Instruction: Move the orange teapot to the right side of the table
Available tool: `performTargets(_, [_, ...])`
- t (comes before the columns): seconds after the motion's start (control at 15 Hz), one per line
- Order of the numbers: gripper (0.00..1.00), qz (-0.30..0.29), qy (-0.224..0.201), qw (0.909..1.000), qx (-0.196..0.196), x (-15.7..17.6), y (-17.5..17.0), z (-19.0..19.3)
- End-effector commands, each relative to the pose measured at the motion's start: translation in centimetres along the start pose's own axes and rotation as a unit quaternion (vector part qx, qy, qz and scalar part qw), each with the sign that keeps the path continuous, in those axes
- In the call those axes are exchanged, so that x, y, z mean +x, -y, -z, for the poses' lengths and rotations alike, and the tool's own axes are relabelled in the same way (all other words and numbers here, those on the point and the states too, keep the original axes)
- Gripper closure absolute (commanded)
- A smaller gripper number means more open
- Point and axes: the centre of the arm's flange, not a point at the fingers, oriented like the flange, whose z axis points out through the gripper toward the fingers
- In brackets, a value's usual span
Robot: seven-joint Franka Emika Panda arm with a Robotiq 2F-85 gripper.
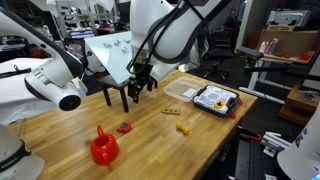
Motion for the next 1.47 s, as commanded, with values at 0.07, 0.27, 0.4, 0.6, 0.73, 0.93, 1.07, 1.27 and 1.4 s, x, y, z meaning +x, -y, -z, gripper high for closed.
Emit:
performTargets(0.07, [0.0,0.0,0.0,1.0,0.0,-0.1,0.0,0.1])
performTargets(0.27, [0.0,0.0,0.0,1.0,0.0,-0.1,0.0,0.0])
performTargets(0.4, [0.0,-0.027,0.004,0.9996,-0.006,0.1,0.1,-0.6])
performTargets(0.6, [0.0,-0.093,0.033,0.9951,-0.008,1.2,1.5,-2.6])
performTargets(0.73, [0.0,-0.119,0.048,0.9917,-0.008,2.2,3.0,-4.3])
performTargets(0.93, [0.0,-0.15,0.065,0.9865,-0.012,4.0,5.1,-6.6])
performTargets(1.07, [0.0,-0.167,0.074,0.9826,-0.033,5.2,5.8,-8.2])
performTargets(1.27, [0.0,-0.185,0.101,0.9768,-0.036,6.6,6.6,-10.2])
performTargets(1.4, [0.0,-0.175,0.087,0.9803,-0.031,5.1,6.2,-10.2])
